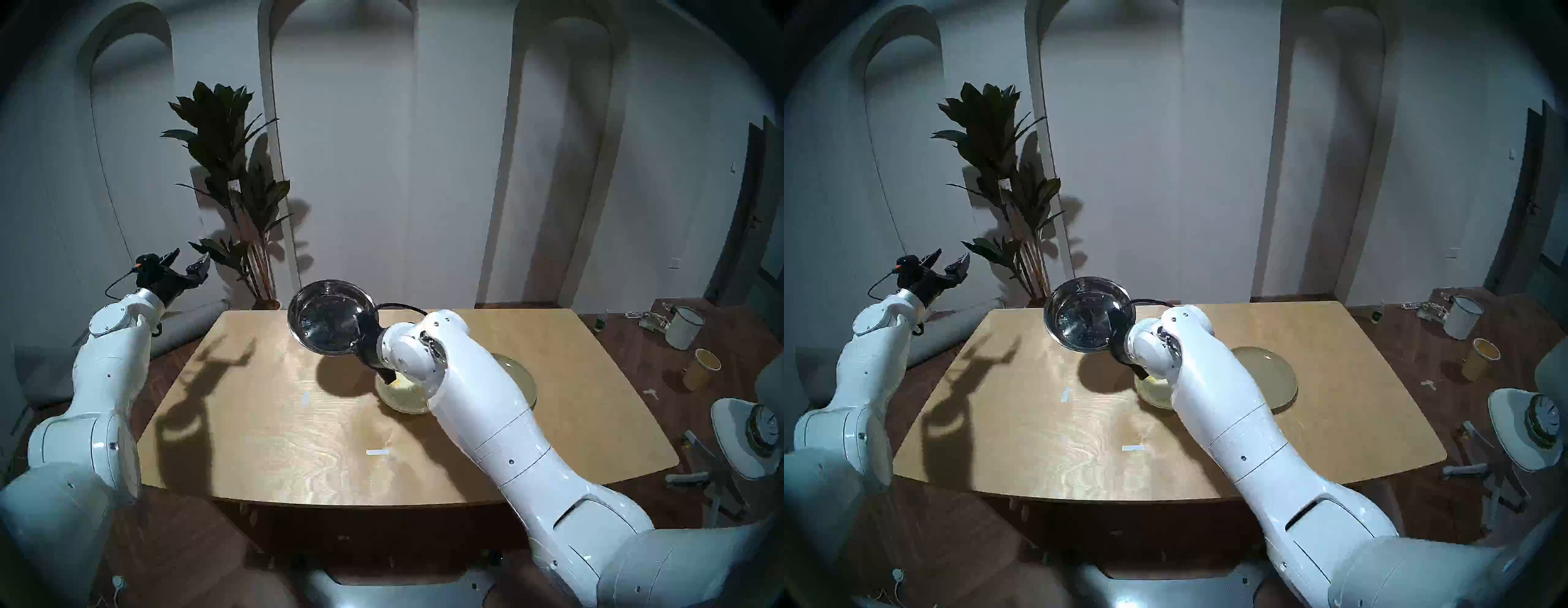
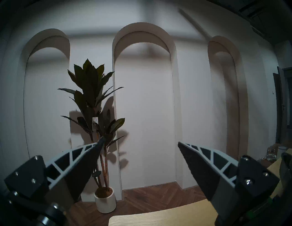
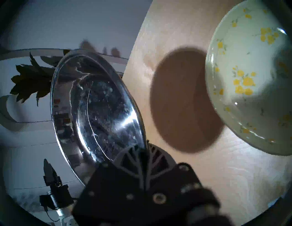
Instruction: Stack the plates into one stack
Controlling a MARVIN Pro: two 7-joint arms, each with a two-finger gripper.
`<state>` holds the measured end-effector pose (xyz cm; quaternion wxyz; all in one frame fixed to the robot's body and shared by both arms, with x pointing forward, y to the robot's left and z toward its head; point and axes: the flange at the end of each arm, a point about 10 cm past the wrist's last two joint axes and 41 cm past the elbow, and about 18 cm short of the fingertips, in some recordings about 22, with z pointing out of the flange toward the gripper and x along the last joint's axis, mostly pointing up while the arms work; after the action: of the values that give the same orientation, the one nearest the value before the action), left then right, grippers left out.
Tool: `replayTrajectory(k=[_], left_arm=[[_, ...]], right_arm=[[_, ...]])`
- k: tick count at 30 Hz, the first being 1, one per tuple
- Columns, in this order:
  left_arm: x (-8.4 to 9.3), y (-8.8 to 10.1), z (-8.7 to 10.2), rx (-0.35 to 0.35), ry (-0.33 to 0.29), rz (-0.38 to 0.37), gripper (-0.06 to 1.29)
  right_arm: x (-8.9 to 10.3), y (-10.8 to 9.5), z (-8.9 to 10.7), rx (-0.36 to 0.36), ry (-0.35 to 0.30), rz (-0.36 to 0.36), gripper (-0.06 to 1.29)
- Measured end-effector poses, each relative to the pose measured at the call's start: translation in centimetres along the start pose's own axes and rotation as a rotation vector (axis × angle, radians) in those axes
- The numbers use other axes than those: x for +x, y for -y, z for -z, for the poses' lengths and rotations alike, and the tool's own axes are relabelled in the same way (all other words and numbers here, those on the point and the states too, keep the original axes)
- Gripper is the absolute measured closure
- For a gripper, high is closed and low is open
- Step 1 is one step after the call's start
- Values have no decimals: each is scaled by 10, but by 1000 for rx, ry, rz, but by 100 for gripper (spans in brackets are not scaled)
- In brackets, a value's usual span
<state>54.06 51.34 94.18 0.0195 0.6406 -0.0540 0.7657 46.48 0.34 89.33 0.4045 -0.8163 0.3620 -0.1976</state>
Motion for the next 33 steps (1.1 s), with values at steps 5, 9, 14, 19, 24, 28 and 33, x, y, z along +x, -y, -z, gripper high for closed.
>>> replayTrajectory(k=[5, 9, 14, 19, 24, 28, 33], left_arm=[[0, 0, 0, 0, -1, 1, 0], [0, 0, 0, 0, -1, 2, 0], [0, 0, 0, 0, -2, 2, 0], [0, 0, 0, -1, -2, 3, 0], [0, 0, 0, -1, -2, 4, 0], [0, 0, 0, -1, -3, 4, 0], [0, 0, 0, -1, -3, 5, 0]], right_arm=[[-1, -10, 10, -42, 8, -17, 126], [0, -12, 22, -69, 5, -38, 126], [5, -11, 38, -90, -11, -70, 126], [10, -10, 55, -108, -29, -110, 126], [15, -16, 72, -137, -49, -164, 126], [22, -29, 90, -190, -79, -234, 126], [30, -44, 106, -245, -110, -294, 126]])
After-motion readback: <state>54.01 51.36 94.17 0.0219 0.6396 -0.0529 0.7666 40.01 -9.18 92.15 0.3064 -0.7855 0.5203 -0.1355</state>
